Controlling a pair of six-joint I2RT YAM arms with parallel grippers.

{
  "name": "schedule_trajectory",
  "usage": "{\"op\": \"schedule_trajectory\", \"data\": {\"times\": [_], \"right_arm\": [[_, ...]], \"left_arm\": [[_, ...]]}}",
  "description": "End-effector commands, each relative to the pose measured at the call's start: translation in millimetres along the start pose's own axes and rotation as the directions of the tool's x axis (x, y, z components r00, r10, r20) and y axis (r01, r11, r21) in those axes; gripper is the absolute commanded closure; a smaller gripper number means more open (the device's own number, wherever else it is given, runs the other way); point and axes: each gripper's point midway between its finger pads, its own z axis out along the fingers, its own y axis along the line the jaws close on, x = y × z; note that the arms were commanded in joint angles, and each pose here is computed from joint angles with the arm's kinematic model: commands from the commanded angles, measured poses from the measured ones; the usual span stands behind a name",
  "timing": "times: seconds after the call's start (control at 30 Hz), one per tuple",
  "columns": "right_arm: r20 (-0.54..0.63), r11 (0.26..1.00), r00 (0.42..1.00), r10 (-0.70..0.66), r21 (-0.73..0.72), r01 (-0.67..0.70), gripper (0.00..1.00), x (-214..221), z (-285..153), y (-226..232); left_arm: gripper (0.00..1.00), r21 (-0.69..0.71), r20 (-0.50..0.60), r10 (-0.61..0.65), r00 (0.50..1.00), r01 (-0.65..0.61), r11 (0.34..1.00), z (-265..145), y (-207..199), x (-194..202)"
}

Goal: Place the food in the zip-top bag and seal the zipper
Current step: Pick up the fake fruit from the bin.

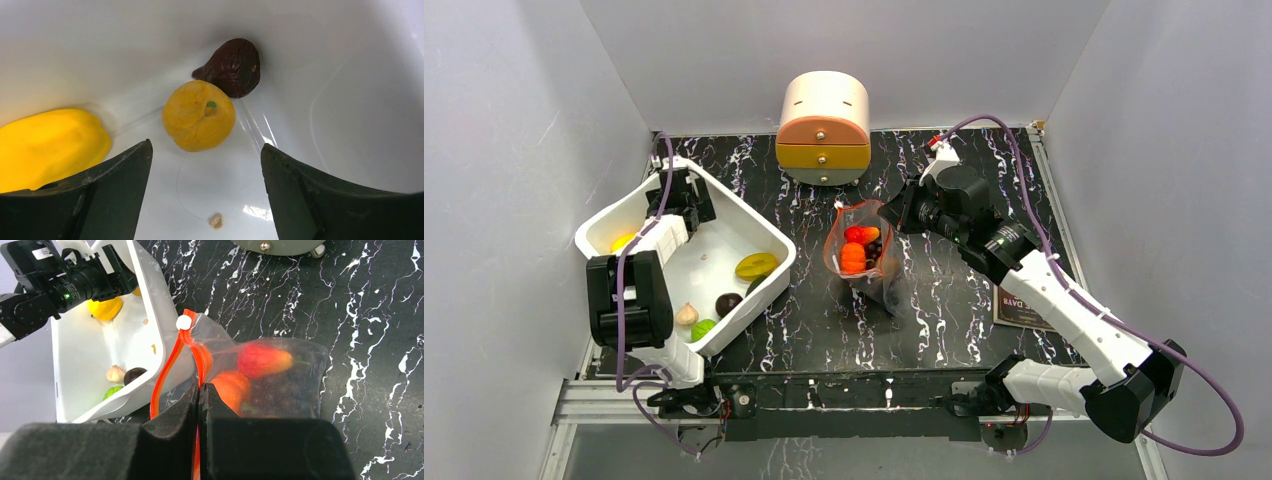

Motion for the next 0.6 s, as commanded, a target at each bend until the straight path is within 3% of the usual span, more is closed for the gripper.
{"op": "schedule_trajectory", "data": {"times": [0.0,0.37,0.57], "right_arm": [[0.121,0.999,0.992,-0.017,-0.047,0.023,1.0,-37,-13,19],[0.142,0.999,0.989,-0.03,-0.029,0.034,1.0,-48,-18,20],[0.144,0.999,0.989,-0.021,-0.029,0.025,1.0,-49,-19,20]], "left_arm": [[0.22,-0.04,0.004,0.015,1.0,-0.015,0.999,12,9,-1],[0.26,-0.079,-0.055,0.029,0.998,-0.033,0.996,41,10,4],[0.37,-0.06,-0.054,0.045,0.998,-0.048,0.997,49,4,-3]]}}
